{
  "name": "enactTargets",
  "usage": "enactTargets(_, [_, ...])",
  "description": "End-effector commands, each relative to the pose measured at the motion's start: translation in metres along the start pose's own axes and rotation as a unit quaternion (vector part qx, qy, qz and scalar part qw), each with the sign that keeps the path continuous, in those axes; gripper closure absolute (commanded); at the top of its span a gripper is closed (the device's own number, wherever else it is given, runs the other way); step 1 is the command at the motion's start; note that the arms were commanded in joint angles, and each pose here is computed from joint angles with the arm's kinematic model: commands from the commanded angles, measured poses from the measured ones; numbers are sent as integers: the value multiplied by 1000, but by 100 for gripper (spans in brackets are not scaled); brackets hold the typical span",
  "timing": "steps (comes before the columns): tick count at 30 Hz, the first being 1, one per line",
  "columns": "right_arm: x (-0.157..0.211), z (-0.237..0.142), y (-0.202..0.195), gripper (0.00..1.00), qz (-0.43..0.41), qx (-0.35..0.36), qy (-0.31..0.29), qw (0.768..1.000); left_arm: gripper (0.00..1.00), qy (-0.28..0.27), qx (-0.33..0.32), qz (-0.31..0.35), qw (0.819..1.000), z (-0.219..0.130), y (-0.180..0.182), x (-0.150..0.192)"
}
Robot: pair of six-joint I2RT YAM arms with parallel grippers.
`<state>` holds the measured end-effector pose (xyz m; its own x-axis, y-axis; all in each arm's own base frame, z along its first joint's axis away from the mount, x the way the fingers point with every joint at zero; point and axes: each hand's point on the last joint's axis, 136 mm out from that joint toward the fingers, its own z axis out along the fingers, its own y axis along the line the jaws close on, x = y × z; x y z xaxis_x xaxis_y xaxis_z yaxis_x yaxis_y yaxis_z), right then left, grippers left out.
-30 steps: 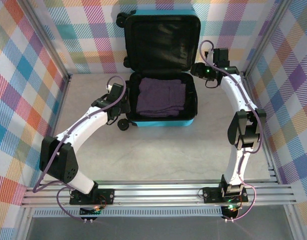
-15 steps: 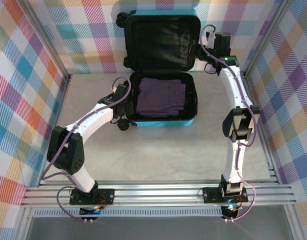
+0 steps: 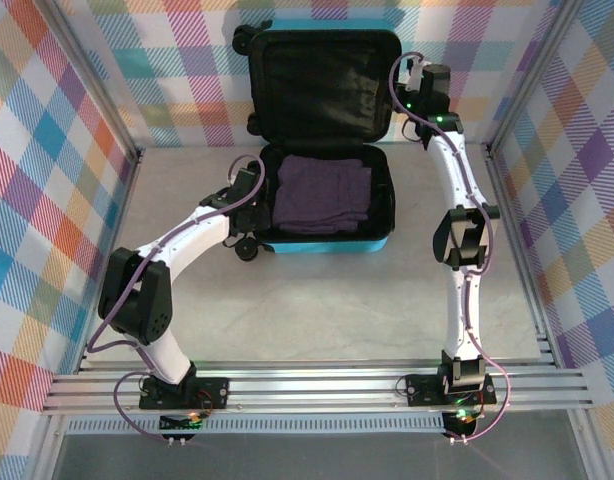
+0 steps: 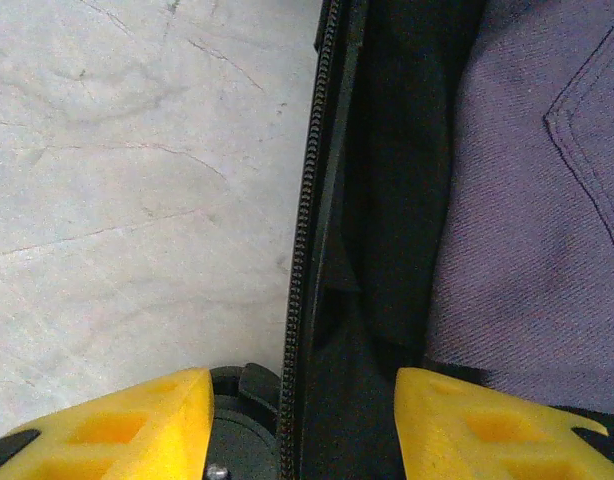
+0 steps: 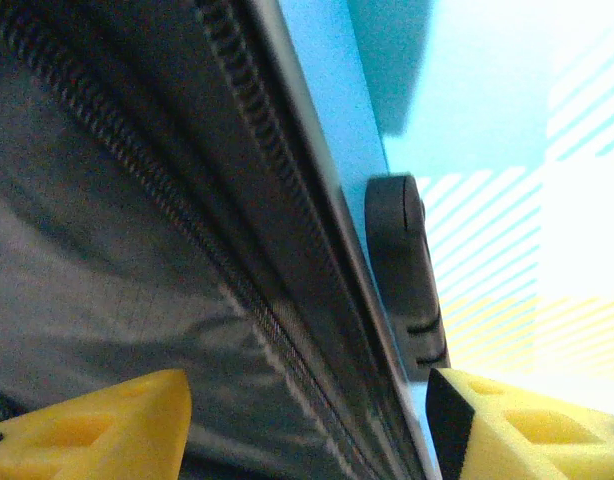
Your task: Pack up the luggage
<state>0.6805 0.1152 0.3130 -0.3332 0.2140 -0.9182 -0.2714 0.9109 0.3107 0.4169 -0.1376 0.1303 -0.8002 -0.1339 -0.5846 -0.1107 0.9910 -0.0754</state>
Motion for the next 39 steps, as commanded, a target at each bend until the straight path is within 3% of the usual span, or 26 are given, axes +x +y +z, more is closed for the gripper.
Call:
enactTargets(1, [-41, -3, 10, 35, -18, -26, -74, 997, 51, -7, 7, -10, 1000, 2, -2, -9])
enactTargets(4, [-46, -2, 13, 44, -24, -36, -86, 995, 53, -7, 6, -9, 1000, 3, -2, -8])
enactTargets(16, [-48, -15, 35, 98, -58, -77, -71, 993, 69, 2, 1, -18, 1000, 24, -6, -6])
enactTargets(22, [-57, -39, 50, 100, -82, -99, -93, 987, 78, -6, -2, -26, 1000, 26, -7, -10])
enactTargets(30, [-55, -100, 76, 100, -114, -133, -150, 973, 86, -10, -12, -40, 999, 30, -3, -13])
enactTargets(39, [7, -150, 85, 100, -105, -112, -139, 978, 85, -75, -28, -69, 994, -11, 17, -32])
